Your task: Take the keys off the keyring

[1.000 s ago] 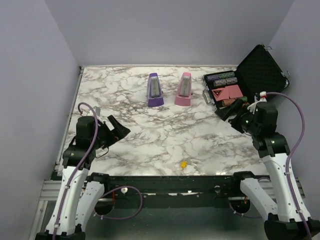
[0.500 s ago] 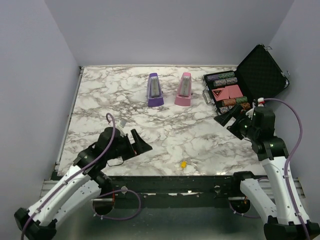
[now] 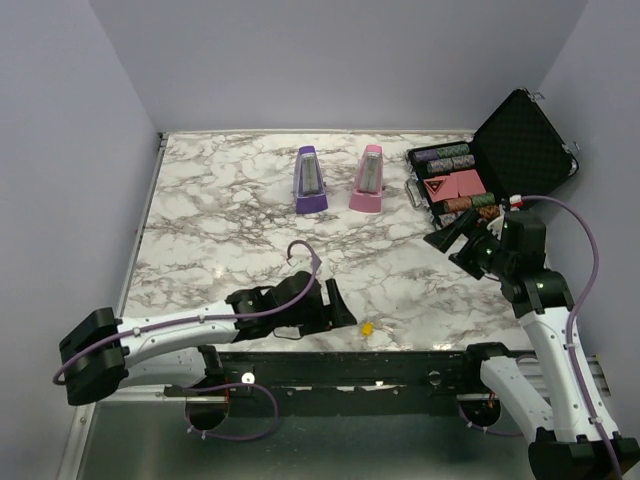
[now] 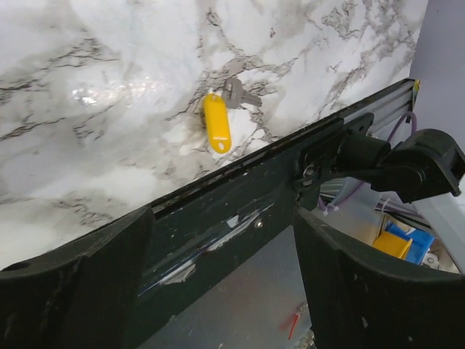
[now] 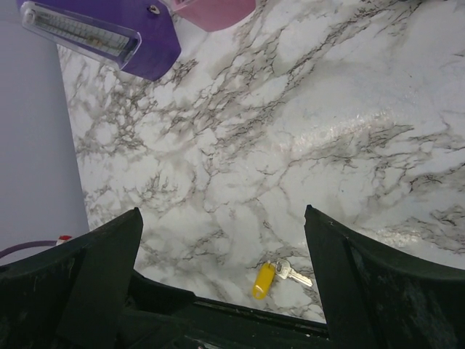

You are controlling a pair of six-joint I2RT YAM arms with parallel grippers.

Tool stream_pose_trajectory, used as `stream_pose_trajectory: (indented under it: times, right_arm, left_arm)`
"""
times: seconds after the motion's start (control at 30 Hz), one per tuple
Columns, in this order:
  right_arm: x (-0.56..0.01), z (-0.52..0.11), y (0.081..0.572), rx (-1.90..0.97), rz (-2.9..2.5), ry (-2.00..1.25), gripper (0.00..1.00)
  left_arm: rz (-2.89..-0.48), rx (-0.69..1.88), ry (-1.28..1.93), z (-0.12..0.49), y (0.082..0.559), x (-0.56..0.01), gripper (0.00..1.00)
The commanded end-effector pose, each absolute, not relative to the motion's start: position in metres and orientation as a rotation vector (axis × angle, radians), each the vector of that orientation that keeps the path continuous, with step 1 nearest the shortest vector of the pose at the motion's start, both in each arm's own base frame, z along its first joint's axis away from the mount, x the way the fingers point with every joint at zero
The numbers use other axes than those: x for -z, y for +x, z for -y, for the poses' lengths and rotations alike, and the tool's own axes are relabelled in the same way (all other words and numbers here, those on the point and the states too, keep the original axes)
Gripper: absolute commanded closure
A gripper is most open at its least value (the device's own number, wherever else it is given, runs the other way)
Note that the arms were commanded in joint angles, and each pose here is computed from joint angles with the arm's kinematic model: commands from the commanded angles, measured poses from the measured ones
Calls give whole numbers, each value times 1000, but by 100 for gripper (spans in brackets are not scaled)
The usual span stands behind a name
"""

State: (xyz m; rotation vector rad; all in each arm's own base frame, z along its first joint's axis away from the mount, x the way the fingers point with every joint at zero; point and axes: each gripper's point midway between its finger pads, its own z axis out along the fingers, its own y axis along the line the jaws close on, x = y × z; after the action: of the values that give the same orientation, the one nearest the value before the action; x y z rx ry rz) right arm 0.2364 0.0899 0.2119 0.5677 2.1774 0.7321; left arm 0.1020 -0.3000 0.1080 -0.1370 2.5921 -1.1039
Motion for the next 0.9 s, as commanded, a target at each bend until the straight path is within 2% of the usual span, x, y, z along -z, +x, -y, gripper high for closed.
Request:
stream_pose_trajectory:
  times: [0.0, 0.57, 0.87]
  right_arm:
    - [-213, -98, 235, -791, -2177, 550, 0]
    - [-205, -103, 241, -817, -2192, 538, 0]
    - [-205, -104, 244, -823, -2195, 531, 0]
  left_arm:
    - [-2482, 1237, -201, 341, 112, -131, 19]
    - [-2656, 1193, -223, 377, 103, -76, 41]
    - [-2697, 1149, -233, 377, 101, -63, 45]
